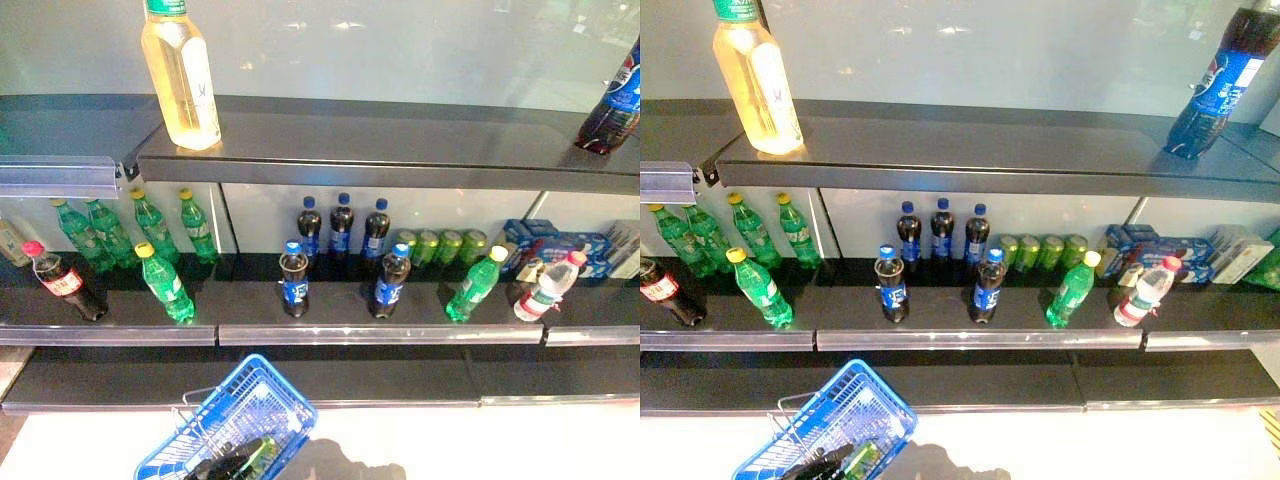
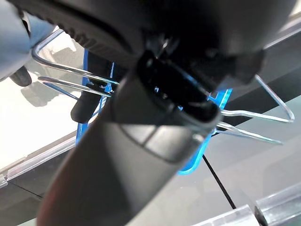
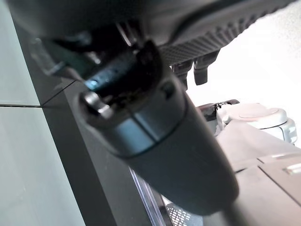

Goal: Pick up the drink and place into the basket.

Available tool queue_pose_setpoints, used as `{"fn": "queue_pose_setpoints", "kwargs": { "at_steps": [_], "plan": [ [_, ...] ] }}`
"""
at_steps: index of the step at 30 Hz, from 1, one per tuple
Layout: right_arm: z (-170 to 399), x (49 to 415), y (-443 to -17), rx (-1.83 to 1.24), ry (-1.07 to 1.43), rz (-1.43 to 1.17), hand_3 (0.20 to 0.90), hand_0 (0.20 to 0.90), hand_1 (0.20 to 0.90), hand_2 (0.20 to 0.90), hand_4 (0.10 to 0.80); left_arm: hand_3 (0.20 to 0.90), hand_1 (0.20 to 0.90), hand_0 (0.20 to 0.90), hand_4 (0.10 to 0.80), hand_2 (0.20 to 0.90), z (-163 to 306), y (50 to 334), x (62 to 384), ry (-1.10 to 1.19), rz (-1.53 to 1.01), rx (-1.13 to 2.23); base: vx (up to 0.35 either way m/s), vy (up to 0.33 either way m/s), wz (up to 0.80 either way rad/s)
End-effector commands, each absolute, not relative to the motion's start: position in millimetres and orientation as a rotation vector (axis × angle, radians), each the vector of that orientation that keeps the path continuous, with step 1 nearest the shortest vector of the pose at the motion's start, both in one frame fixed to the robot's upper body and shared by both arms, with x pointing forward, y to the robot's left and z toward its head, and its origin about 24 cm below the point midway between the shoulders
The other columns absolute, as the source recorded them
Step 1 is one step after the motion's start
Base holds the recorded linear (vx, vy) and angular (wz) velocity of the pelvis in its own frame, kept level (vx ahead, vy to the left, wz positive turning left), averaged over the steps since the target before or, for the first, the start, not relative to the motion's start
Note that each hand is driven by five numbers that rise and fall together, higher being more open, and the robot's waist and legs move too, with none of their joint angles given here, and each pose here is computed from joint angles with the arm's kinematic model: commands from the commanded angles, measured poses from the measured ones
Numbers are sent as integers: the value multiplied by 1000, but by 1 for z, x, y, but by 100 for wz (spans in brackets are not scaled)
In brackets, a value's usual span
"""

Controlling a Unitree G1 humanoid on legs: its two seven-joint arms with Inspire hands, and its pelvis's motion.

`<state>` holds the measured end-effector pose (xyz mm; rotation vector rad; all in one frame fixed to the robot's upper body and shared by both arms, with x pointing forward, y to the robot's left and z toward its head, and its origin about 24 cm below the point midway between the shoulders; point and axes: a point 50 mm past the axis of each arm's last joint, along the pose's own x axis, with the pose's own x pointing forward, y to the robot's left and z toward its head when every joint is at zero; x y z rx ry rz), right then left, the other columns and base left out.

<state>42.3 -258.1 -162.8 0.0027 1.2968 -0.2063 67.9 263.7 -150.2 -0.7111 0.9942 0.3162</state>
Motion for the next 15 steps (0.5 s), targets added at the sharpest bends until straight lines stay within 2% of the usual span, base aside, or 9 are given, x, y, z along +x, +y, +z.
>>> {"fn": "queue_pose_setpoints", "kwargs": {
  "at_steps": [1,15],
  "plan": [
    [-151,71,-282,-46,1225,-222,900,900,900,900,800,200,300,300,100,300,-141,264,104,871,210,-688,0,0,0],
    [-152,72,-281,-45,1223,-222,900,900,900,900,800,200,300,300,100,300,-141,263,105,871,199,-682,0,0,0]
  ]
}}
